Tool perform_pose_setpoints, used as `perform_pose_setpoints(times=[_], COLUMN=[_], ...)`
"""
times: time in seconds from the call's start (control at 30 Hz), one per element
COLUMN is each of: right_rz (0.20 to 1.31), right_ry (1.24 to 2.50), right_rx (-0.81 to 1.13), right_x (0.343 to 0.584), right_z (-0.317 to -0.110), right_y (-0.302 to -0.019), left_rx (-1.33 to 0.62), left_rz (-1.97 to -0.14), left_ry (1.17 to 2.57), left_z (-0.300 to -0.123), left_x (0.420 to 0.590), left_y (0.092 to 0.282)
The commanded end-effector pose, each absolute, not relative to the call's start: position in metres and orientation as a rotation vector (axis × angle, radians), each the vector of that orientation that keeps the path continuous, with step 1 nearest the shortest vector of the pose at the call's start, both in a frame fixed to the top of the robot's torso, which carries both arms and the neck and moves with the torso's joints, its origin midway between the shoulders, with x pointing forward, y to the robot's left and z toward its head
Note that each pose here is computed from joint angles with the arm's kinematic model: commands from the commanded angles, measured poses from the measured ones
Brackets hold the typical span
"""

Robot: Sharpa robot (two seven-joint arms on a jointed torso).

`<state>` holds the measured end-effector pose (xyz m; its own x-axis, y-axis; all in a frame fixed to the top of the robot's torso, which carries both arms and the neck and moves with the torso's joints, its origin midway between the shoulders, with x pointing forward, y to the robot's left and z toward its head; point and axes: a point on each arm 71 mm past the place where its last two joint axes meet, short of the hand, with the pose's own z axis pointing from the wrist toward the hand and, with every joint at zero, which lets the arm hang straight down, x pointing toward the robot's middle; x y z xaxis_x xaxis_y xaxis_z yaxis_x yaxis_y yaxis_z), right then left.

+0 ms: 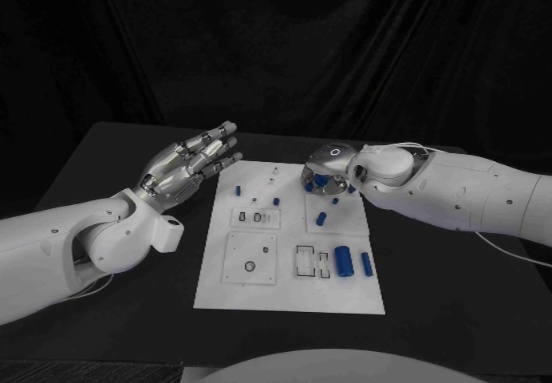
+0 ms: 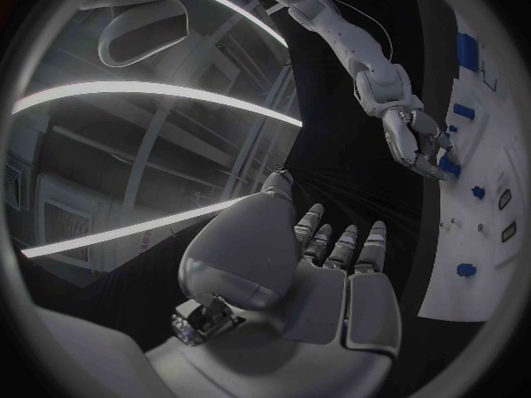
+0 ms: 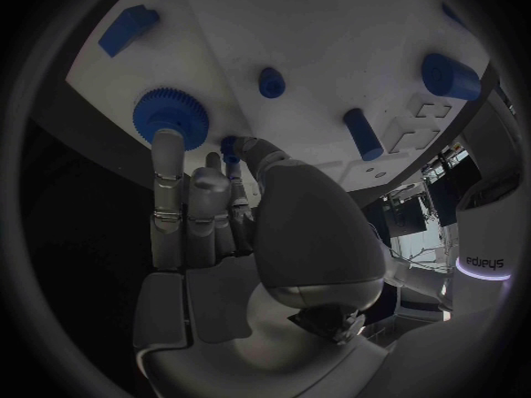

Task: Assemble the parts on the task board

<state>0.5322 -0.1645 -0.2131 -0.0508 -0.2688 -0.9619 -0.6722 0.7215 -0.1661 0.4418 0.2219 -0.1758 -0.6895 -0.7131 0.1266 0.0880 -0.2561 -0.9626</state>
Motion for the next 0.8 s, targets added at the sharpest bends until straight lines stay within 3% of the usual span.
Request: perform_pose_setpoints(times=[0.03, 0.5, 0.8], right_rz=[0.426, 0.489, 0.5], right_ry=[1.592, 1.489, 1.456], right_rx=[-0.774, -0.76, -0.718], right_x=[0.532, 0.529, 0.535], right_z=[-0.213, -0.208, -0.178], right_y=[-0.163, -0.164, -0.159], left_rx=[-0.711, -0.72, -0.729], left_rz=[-2.083, -2.078, -2.052], left_ry=[1.342, 1.365, 1.369], left_z=[-0.167, -0.169, -0.169], left_x=[0.441, 0.442, 0.441], left_y=[0.223, 0.225, 0.228])
